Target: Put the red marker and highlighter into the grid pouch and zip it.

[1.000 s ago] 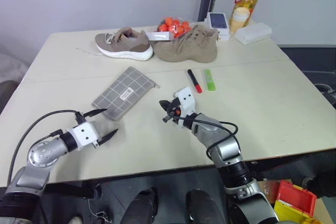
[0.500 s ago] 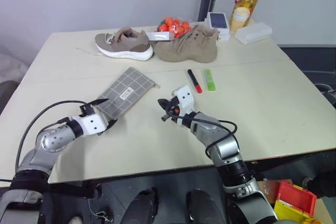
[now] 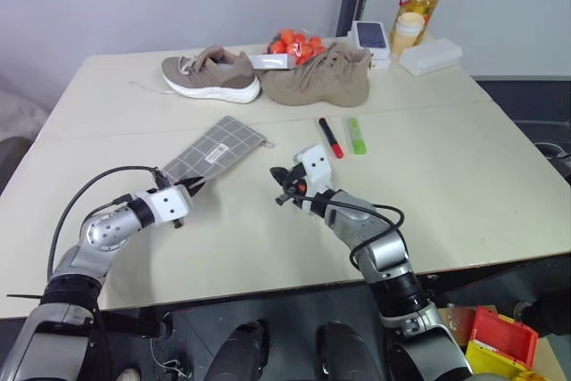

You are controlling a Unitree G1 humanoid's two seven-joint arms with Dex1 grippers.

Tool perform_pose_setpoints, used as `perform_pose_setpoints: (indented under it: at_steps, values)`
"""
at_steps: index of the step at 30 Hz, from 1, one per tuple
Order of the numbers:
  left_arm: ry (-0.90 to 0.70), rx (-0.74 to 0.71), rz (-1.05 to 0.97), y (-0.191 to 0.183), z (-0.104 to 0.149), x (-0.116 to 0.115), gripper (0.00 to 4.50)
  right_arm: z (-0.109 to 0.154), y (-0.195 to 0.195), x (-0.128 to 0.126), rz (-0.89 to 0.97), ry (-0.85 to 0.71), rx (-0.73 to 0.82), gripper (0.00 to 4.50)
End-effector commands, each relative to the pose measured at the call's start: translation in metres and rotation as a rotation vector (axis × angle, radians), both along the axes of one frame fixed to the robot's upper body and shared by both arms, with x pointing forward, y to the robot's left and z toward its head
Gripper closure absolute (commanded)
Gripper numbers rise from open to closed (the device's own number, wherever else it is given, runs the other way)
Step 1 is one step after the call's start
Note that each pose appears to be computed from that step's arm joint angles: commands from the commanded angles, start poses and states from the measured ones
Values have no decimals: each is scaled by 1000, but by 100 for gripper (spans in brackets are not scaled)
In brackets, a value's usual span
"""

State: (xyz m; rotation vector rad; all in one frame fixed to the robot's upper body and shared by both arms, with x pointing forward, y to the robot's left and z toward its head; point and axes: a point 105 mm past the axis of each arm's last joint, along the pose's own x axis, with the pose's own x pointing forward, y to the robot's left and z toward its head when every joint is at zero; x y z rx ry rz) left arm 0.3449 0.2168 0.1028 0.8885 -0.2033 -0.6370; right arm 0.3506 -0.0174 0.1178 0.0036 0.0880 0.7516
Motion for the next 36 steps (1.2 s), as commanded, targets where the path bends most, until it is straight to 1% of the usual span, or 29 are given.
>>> perform_pose_setpoints:
  at_steps: [1,3,4,5,6,8,9,11,15,20,25,28,31,32,33,36]
  values:
    - [-49,-218,-7,-7,38,-2,441,27,-8,5,-22,-82,21,450]
    - [-19,-284,-26,-12,46,-8,441,31,-12,6,-20,-92,20,450]
    - [12,-318,-40,-17,47,-14,441,37,-16,7,1,-93,23,450]
    - [36,-335,-47,-19,47,-19,450,41,-19,6,18,-91,25,399]
    - [58,-353,-53,-22,47,-24,450,45,-23,9,14,-115,-11,379]
    - [88,-373,-56,-26,45,-32,450,51,-33,18,-26,-144,-63,271]
    - [100,-385,-56,-28,44,-36,450,53,-38,23,-56,-154,-80,225]
    - [115,-403,-49,-31,42,-40,450,56,-44,28,-81,-161,-97,119]
    - [123,-412,-45,-35,42,-43,450,50,-46,31,-86,-151,-144,119]
    - [130,-426,-55,-39,41,-45,450,41,-46,36,-116,-82,-104,119]
    - [146,-424,-70,-41,38,-48,450,26,-44,41,-117,-24,-106,119]
    - [148,-425,-76,-41,37,-48,450,24,-42,42,-113,-19,-98,200]
    - [151,-425,-82,-43,36,-47,450,25,-40,42,-111,-18,-86,340]
    - [152,-425,-83,-44,36,-47,450,25,-39,41,-108,-20,-87,406]
    - [152,-425,-83,-44,36,-47,450,25,-38,40,-105,-23,-86,446]
    - [154,-426,-83,-45,36,-47,450,28,-35,38,-93,-34,-80,446]
